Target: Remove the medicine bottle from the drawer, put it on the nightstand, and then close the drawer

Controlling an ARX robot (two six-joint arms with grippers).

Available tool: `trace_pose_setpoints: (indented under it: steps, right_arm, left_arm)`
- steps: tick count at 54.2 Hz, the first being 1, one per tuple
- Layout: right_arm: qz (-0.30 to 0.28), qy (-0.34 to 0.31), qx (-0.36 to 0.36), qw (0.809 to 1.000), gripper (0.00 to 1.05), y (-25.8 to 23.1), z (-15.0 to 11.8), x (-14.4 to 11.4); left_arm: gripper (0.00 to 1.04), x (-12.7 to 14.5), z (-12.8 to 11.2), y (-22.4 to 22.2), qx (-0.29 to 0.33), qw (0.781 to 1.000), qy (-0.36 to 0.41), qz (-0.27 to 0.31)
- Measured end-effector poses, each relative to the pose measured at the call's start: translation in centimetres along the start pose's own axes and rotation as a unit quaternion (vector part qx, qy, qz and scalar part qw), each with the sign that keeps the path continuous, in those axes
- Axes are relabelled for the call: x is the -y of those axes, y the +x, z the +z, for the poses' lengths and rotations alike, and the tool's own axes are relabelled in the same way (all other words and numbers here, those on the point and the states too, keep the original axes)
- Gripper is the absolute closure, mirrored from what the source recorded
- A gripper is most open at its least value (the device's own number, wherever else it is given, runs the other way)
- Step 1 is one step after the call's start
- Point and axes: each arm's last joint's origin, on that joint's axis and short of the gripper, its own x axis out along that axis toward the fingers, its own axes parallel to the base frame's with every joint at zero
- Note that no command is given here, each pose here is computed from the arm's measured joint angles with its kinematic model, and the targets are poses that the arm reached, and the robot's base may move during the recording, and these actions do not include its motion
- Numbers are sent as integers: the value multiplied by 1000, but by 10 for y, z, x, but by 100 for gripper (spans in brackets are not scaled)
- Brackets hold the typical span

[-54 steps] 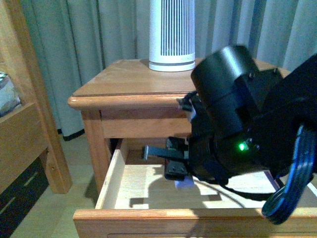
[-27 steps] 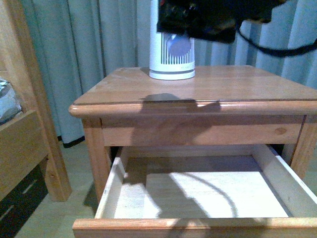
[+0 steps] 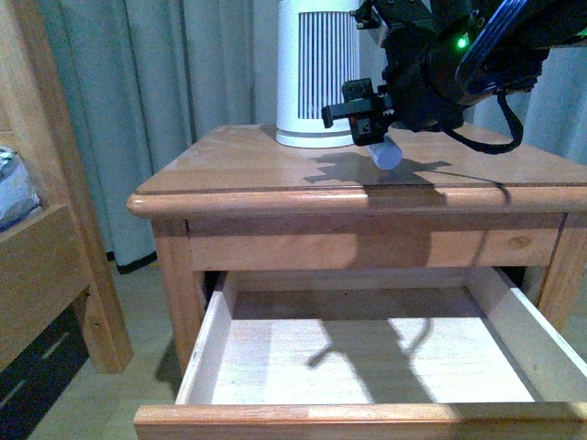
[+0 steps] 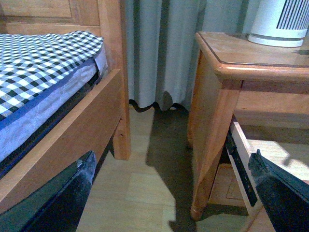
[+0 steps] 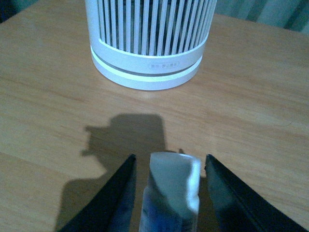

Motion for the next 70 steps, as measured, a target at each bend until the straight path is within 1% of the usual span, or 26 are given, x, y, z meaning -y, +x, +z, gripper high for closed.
trace_pose_setpoints:
  steps: [4,5,6,11,14,16,17,19,21,23,24,28,29,32,33,34,37,38,39,43,44,49,56,63,70]
  right_arm:
    - [3,6,8,1000,42,0,2,0]
    - [4,7,9,1000,41,0,2,0]
    - [7,9,15,1000,37,-2,4,0]
    - [20,20,40,999,25,-12,16,0]
    - [35,34,59,997,15,-29,25,0]
    - [52,44,77,995,6,-50,33,1]
    - [61,52,86,993,5,-62,36,1]
    - [81,58,99,990,8,-88,39,0]
    - [95,64,107,988,15,-111,38,1]
    - [109,70,108,986,24,-136,30,0]
    - [113,71,106,985,27,-143,27,1]
    - [128,84,80,985,40,-171,0,2]
    - [133,91,61,985,46,-181,-15,2]
    - [137,104,9,985,59,-196,-52,1]
    - [138,107,-13,985,66,-200,-71,0]
    - [138,108,-16,984,66,-201,-73,0]
    - [139,117,-60,981,77,-206,-104,-2]
    - [139,120,-68,981,79,-206,-109,-2]
    - [138,120,-90,979,85,-206,-126,-4]
    - [131,127,-144,973,101,-204,-168,-7]
    - [129,126,-154,971,102,-203,-175,-7]
    - [120,124,-180,968,102,-194,-200,-11]
    - [93,108,-192,971,102,-169,-224,-10]
    - [72,83,-194,975,102,-141,-240,-6]
    - [62,52,-179,980,102,-112,-245,-1]
  left_arm:
    - [7,0,0,0,0,1000,0,0]
    - [7,0,0,0,0,1000,0,0]
    - [7,0,0,0,0,1000,0,0]
    - [7,0,0,0,0,1000,0,0]
    - [7,0,0,0,0,1000,0,0]
    - [7,0,0,0,0,1000,0,0]
    - [7,0,0,0,0,1000,0,0]
    - [7,0,0,0,0,1000,0,0]
    - [7,0,0,0,0,1000,0,0]
    - [7,0,0,0,0,1000,0,0]
    - [7,0,0,0,0,1000,0,0]
    - [7,0,0,0,0,1000,0,0]
    - [7,0,0,0,0,1000,0,0]
    - [7,0,0,0,0,1000,0,0]
    - [7,0,0,0,0,1000,0,0]
    - [7,0,0,0,0,1000,0,0]
    - [7,0,0,0,0,1000,0,0]
    - [7,0,0,0,0,1000,0,0]
    - [7,0,0,0,0,1000,0,0]
    - [7,0,0,0,0,1000,0,0]
    - [7,0,0,0,0,1000,0,0]
    - [7,0,0,0,0,1000,0,0]
    - [7,0,0,0,0,1000,0,0]
    - [7,0,0,0,0,1000,0,0]
    - [7,0,0,0,0,1000,0,0]
